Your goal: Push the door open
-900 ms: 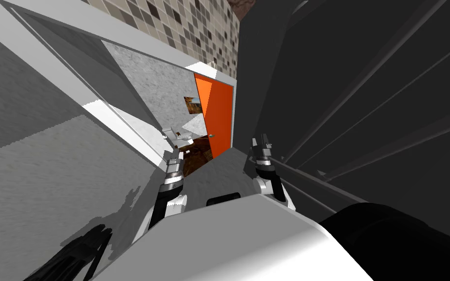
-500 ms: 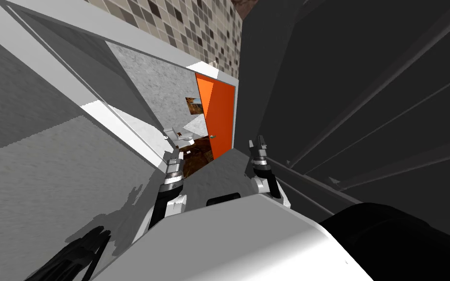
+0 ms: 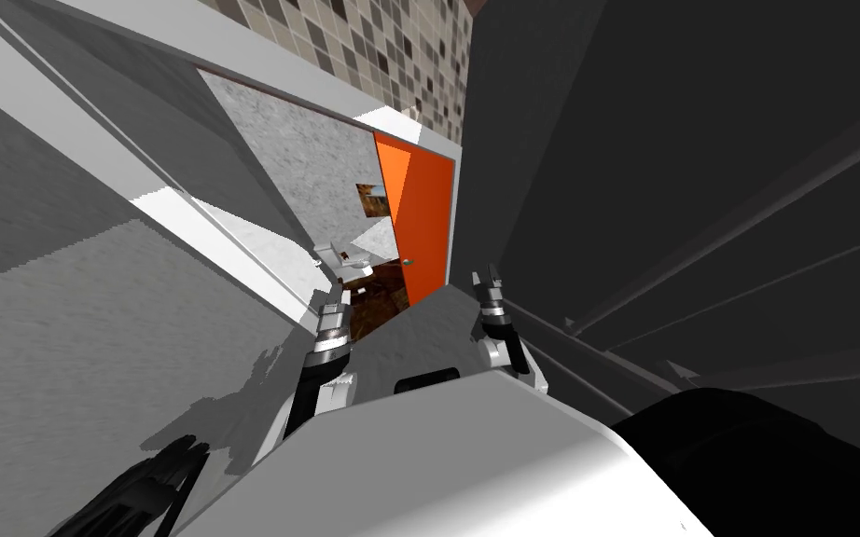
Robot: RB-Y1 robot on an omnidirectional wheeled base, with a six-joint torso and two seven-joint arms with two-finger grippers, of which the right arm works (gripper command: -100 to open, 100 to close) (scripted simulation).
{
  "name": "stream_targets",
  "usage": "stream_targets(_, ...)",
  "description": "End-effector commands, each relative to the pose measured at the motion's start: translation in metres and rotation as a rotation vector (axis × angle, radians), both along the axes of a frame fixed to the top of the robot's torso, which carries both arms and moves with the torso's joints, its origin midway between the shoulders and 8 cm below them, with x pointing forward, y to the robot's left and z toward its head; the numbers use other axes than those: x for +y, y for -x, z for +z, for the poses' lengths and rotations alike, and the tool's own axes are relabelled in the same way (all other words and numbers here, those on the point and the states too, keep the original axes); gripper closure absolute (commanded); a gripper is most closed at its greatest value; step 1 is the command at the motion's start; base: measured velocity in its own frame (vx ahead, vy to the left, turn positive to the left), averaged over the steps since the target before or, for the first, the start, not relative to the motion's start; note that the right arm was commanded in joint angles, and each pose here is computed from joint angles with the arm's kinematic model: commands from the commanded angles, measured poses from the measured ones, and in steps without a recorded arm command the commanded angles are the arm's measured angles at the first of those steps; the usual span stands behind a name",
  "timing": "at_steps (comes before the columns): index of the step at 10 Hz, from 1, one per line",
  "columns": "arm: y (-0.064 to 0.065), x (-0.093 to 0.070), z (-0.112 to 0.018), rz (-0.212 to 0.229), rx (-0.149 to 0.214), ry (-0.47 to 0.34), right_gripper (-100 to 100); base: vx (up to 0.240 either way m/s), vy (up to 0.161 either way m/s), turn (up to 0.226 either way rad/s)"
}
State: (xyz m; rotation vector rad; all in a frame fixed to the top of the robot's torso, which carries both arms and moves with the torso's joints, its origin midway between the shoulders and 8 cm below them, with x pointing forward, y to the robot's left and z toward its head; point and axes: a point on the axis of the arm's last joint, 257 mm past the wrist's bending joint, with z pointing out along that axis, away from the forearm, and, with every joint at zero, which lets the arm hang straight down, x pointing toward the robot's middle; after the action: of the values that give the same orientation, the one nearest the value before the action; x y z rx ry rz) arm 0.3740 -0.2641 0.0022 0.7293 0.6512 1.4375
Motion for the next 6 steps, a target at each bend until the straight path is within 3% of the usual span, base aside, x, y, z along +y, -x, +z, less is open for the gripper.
stream_targets(1,-0.006,0.004,-0.008,0.005,0.014,0.004,-100,0.083,0.001,0.043)
stream_targets(2,-0.013,0.006,-0.019,0.011,0.033,0.008,-100,0.109,0.002,0.073)
stream_targets(6,-0.027,0.01,-0.043,0.024,0.072,0.017,-100,0.11,-0.007,0.046)
